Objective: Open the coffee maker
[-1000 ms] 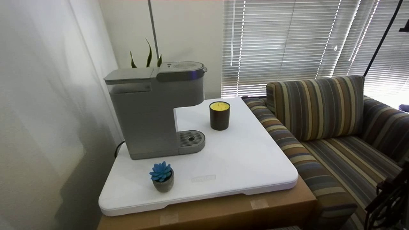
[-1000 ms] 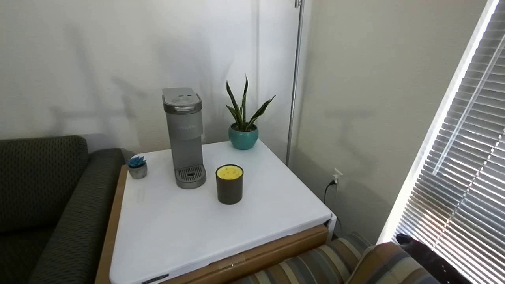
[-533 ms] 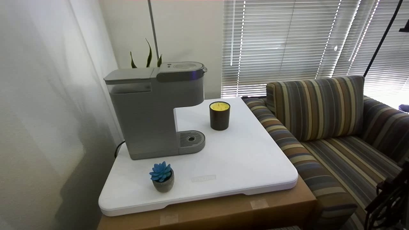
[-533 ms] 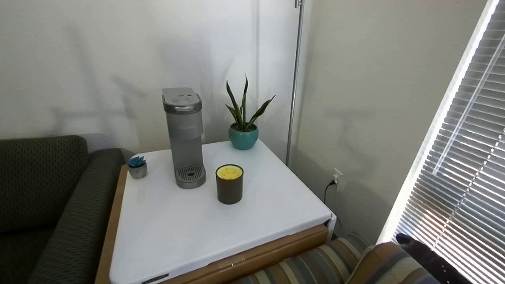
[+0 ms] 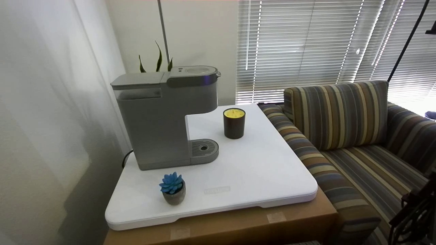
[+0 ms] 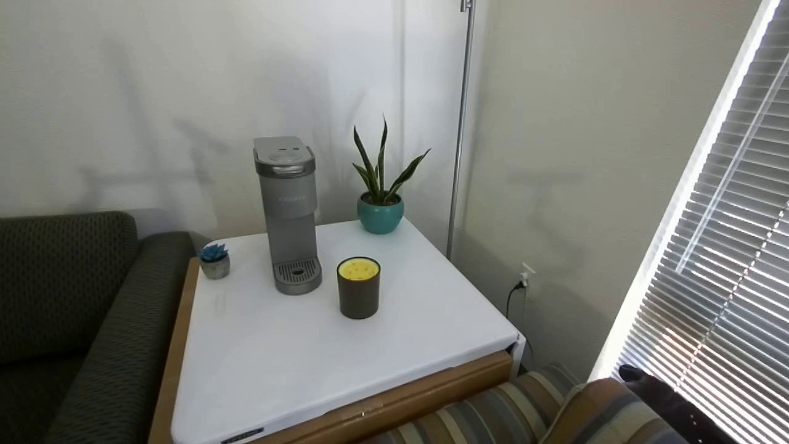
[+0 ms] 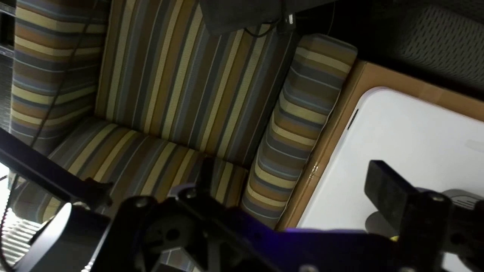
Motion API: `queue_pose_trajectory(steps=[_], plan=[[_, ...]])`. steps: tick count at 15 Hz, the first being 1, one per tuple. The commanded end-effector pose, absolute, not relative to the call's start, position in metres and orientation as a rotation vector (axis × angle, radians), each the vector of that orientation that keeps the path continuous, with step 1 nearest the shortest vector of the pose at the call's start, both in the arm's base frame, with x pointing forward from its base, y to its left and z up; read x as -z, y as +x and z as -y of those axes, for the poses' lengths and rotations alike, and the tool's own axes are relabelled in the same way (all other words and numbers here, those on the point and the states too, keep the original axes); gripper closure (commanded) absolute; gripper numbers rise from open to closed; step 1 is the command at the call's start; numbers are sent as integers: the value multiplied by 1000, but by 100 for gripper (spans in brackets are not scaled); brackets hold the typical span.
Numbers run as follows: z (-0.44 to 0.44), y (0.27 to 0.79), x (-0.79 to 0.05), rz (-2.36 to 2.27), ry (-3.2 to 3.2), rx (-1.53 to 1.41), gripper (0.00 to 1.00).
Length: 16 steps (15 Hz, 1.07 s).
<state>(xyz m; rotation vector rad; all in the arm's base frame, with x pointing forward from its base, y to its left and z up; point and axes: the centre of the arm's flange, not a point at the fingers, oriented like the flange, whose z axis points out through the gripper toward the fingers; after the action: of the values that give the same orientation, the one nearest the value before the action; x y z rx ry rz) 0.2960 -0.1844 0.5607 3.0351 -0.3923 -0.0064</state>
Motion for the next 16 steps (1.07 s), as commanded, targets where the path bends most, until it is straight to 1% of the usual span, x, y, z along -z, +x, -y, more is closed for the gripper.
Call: queue_pose_trajectory(steps=[1,5,6,11,13,16], plan=[[168,328,-528,354,3032,56,0],[157,350,-505,351,2946,85,0],[154,338,-516,333,2987,82,0],[148,350,-505,335,2976,86,0],[133,360,-494,334,2973,107,0],[88,379,-474,212,3002,125,0]])
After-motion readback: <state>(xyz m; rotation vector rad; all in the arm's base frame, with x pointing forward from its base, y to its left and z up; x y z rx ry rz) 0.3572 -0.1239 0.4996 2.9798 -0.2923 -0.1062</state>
